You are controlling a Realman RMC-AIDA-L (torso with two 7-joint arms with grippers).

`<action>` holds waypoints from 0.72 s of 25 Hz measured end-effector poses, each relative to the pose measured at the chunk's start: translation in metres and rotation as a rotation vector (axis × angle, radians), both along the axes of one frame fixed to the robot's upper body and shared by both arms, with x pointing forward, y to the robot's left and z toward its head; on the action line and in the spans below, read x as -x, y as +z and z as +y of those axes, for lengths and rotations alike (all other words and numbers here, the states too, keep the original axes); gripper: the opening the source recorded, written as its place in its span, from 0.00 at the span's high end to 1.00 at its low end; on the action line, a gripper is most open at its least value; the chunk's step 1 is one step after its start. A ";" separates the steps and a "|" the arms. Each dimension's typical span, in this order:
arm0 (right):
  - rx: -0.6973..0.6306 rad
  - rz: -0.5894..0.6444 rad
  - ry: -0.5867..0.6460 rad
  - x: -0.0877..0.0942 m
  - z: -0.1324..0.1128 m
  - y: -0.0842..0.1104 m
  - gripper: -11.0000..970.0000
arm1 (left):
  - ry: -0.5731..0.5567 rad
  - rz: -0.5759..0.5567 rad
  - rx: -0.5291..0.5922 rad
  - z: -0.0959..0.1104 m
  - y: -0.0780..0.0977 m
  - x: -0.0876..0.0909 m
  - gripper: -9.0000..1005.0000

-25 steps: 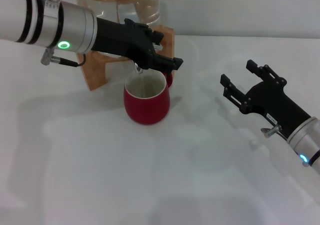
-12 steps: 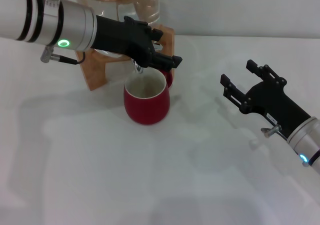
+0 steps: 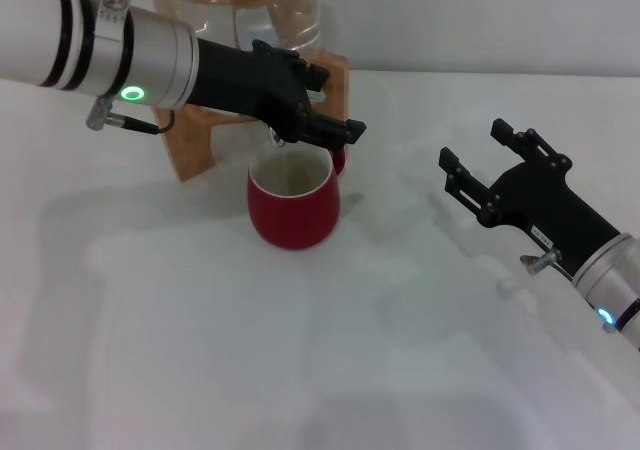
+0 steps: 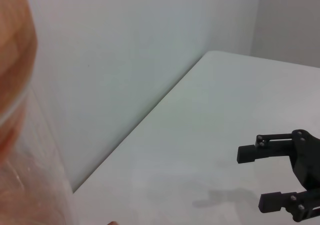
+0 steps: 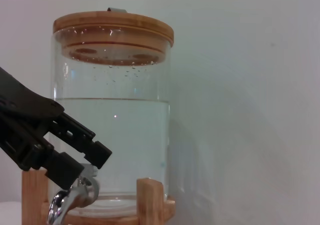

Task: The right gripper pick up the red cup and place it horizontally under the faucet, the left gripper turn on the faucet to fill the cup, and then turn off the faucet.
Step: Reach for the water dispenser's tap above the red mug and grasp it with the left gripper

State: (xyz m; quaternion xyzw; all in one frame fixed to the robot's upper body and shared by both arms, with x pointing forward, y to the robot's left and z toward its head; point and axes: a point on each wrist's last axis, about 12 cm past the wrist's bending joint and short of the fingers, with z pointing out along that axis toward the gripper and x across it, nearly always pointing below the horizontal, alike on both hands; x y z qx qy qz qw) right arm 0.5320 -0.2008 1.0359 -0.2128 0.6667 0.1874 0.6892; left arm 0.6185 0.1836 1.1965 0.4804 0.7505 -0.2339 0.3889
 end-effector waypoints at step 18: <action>0.003 0.002 -0.001 0.001 -0.001 -0.001 0.25 | -0.036 0.021 -0.006 0.000 0.005 0.005 0.14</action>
